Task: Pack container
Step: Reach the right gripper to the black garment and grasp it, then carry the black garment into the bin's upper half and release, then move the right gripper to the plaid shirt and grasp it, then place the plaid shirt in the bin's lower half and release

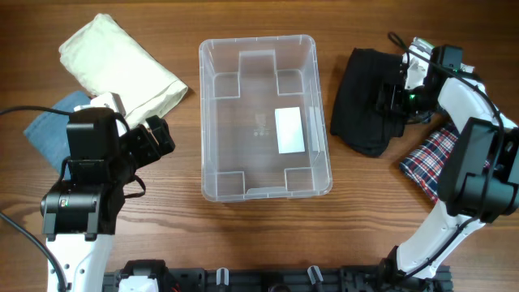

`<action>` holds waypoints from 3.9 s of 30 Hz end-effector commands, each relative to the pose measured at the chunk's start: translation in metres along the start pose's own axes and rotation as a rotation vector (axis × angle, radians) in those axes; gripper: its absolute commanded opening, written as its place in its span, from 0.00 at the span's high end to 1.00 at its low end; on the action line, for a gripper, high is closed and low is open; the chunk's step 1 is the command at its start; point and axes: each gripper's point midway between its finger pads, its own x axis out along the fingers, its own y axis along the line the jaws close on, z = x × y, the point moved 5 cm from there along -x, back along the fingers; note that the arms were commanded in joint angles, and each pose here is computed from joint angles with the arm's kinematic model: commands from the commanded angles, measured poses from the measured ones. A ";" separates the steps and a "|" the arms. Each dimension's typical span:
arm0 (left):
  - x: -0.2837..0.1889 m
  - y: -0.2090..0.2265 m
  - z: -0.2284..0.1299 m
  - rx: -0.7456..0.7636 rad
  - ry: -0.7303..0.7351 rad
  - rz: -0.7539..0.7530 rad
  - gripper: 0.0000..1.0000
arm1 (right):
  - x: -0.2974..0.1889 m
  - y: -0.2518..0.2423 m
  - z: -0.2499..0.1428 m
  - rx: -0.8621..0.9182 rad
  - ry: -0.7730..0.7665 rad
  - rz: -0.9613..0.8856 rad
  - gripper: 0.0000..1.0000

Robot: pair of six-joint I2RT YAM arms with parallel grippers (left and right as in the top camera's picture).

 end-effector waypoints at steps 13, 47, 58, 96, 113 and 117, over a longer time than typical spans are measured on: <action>-0.002 0.011 0.011 0.006 -0.050 0.092 0.00 | -0.148 0.080 0.025 -0.193 -0.371 0.209 0.96; 0.014 0.014 0.007 0.004 0.011 0.123 0.00 | -0.094 0.311 -0.045 -0.543 -0.354 0.176 0.00; 0.014 0.014 0.007 0.004 0.011 0.122 0.00 | -0.232 -0.008 -0.057 0.645 -0.460 -0.382 0.00; 0.014 0.014 0.007 0.004 0.012 0.123 0.00 | -0.202 0.062 -0.023 -0.093 -0.578 0.337 0.96; 0.014 0.015 0.005 0.005 0.024 0.128 0.00 | -0.111 0.313 -0.163 -1.486 -0.034 0.522 0.96; 0.014 0.015 0.004 0.005 0.024 0.128 0.00 | -0.095 0.296 -0.164 -1.511 0.057 0.418 0.96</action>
